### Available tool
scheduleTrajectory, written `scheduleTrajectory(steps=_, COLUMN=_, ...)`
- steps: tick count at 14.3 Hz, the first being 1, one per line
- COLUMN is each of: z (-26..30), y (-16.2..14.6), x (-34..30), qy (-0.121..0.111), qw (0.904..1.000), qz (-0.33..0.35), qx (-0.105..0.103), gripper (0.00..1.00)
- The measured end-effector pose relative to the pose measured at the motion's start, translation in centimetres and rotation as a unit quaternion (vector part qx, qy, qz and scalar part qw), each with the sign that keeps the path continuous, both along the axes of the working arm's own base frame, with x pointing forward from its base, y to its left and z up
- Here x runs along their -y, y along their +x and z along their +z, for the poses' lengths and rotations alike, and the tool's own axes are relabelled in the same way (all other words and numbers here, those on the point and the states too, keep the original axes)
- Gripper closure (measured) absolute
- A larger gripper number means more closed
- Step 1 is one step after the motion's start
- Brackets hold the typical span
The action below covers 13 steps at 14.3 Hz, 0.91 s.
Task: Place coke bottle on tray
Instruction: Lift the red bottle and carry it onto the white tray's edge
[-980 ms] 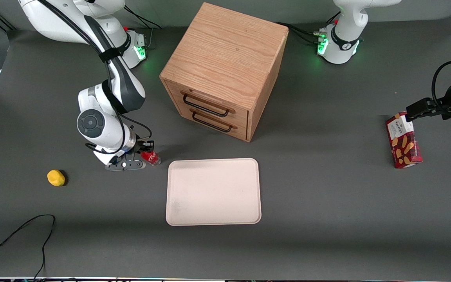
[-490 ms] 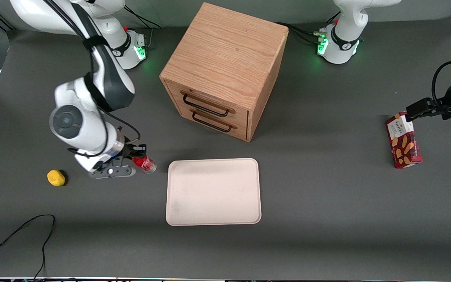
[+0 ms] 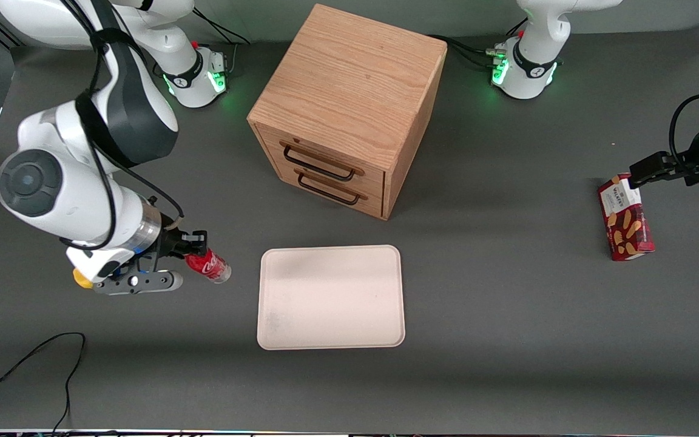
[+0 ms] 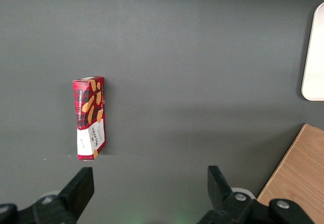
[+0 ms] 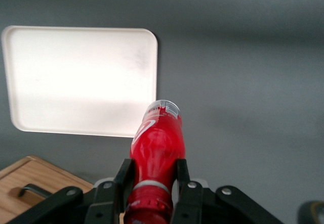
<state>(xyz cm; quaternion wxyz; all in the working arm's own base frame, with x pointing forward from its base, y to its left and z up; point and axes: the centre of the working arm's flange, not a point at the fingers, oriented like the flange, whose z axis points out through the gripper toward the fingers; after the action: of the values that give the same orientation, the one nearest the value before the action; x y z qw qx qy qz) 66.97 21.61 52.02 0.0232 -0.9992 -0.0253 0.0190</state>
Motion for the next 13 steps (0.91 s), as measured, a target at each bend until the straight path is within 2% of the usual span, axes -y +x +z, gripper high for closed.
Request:
scheduleTrajectory(steps=2, z=0.2, y=1.4, x=-1.0, qy=0.012, qw=0.9999, qz=0.006, qx=0.006, gripper=0.60)
scheduleTrajectory(steps=5, z=-2.4, y=3.6, x=-1.7, qy=0.024, qw=0.9995, qz=0.004, qx=0.020, gripper=0.60)
scheduleTrajectory(steps=8, z=-6.2, y=5.6, x=-2.3, qy=0.035, qw=0.9986, qz=0.000, qx=0.039, gripper=0.60)
scheduleTrajectory(steps=13, z=-13.9, y=7.4, x=-4.2, qy=0.039, qw=0.9981, qz=0.005, qx=0.046, gripper=0.60)
